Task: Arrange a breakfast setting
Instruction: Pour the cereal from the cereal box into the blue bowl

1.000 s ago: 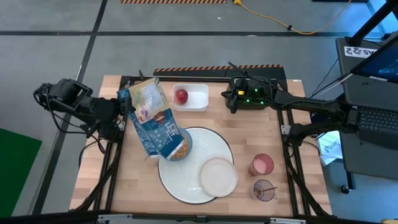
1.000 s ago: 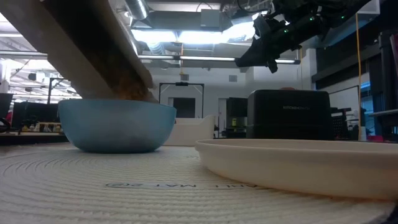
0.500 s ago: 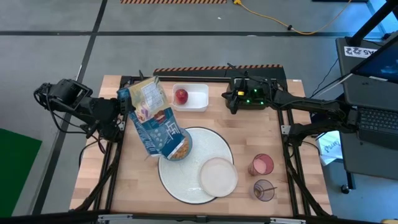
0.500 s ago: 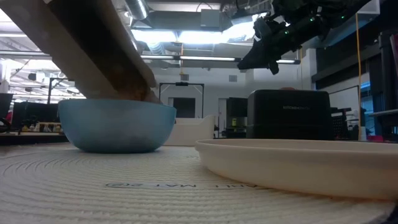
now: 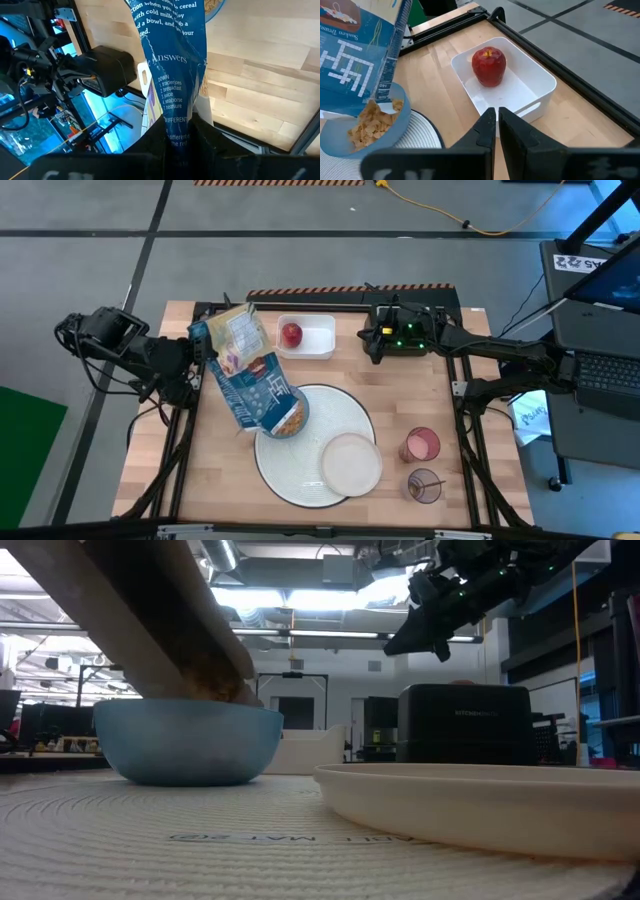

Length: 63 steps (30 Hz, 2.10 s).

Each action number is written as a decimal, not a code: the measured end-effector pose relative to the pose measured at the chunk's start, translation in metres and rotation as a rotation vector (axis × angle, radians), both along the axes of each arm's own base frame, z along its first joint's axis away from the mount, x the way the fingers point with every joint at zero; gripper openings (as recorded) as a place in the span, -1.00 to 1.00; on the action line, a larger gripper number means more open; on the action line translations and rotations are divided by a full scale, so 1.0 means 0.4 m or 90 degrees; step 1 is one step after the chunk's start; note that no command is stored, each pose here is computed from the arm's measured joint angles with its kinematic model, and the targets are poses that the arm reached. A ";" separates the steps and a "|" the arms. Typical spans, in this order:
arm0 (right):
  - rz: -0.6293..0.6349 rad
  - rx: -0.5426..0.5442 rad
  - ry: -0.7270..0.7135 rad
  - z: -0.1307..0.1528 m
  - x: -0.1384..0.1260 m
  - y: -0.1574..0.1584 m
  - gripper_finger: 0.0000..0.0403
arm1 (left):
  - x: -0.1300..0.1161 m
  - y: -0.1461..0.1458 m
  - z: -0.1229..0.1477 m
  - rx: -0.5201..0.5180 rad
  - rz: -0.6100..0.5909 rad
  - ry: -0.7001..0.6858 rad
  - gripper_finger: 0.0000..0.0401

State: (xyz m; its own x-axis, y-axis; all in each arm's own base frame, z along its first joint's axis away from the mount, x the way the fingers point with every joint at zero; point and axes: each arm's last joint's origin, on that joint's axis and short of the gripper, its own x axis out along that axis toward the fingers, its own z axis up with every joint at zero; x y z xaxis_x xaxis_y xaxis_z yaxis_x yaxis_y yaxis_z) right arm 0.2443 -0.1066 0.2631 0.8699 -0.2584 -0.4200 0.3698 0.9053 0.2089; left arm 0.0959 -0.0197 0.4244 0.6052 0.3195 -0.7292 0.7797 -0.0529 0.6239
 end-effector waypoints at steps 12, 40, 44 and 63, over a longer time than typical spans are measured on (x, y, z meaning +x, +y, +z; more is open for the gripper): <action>0.000 0.006 0.011 -0.017 -0.004 0.002 -0.87 | 0.000 0.000 0.000 -0.020 0.019 -0.008 -0.78; 0.004 -0.005 0.014 -0.017 -0.004 0.002 -0.87 | 0.010 -0.022 -0.003 -0.010 0.016 -0.020 -0.78; 0.004 -0.005 0.014 -0.017 -0.004 0.002 -0.87 | 0.004 -0.020 -0.001 -0.031 0.030 -0.030 -0.78; 0.042 0.000 0.012 -0.017 0.007 0.031 -0.87 | -0.045 -0.001 -0.021 -0.127 0.076 -0.056 -0.78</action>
State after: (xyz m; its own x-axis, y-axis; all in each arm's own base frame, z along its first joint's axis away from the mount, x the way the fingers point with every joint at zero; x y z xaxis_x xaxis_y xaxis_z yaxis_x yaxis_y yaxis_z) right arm 0.2473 -0.0944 0.2563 0.8773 -0.1998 -0.4364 0.3124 0.9280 0.2032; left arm 0.0778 -0.0202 0.4159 0.6355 0.2475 -0.7313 0.7155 0.1670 0.6783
